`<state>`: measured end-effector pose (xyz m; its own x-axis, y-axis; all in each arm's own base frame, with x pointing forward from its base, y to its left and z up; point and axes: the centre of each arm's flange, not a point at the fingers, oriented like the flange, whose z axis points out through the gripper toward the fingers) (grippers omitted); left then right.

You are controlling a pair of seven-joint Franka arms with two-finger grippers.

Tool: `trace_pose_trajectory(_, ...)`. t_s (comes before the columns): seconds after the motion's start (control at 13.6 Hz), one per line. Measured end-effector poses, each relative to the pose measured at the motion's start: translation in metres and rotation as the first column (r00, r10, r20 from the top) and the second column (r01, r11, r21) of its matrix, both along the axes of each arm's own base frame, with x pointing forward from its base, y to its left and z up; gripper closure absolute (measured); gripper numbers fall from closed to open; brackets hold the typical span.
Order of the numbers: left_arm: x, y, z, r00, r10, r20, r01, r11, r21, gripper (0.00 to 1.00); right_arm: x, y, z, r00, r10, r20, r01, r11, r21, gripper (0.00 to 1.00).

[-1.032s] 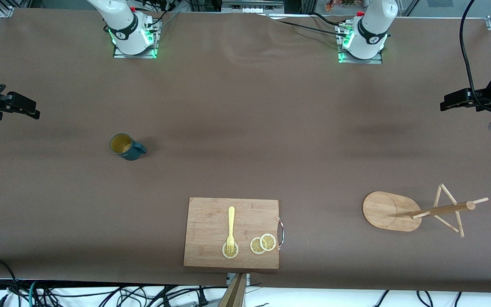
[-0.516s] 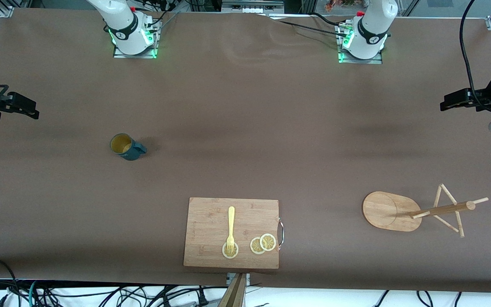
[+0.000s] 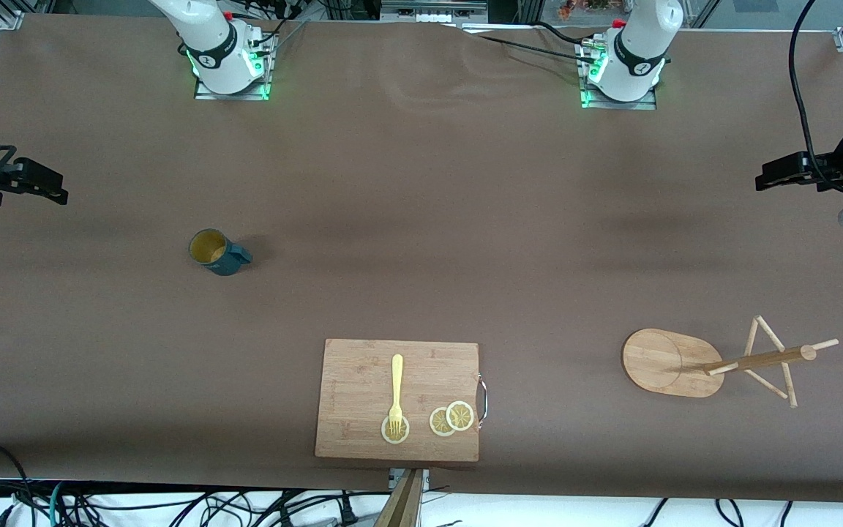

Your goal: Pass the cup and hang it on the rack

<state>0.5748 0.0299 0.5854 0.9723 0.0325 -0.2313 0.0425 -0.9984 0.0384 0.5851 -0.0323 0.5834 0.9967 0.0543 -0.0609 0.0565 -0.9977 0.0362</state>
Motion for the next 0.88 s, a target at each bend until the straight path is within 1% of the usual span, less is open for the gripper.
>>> trace_pose_trajectory(0.37,0.0006,-0.001,0.0021,1.0,-0.002,0.006,0.002,1.0,0.0,0.0,-0.0007,-0.0001,-0.0005,1.0,0.0,-0.006,0.0,1.0,0.0,0.0)
trace_pose_trajectory(0.52,0.0008,-0.001,0.0022,1.0,-0.002,0.006,0.002,1.0,0.0,0.0,-0.0036,-0.0006,-0.0026,1.0,-0.003,-0.031,0.003,1.0,0.001,0.0)
trace_pose_trajectory(0.81,0.0016,-0.0017,0.0013,1.0,-0.003,0.005,0.003,1.0,0.0,0.0,-0.005,-0.0007,-0.0038,0.999,-0.003,-0.044,0.003,1.0,0.002,0.0)
trace_pose_trajectory(0.88,0.0018,-0.002,0.0013,1.0,-0.004,0.006,0.004,1.0,0.0,0.0,-0.0057,-0.0006,-0.0055,0.999,-0.003,-0.053,0.003,1.0,0.002,0.0)
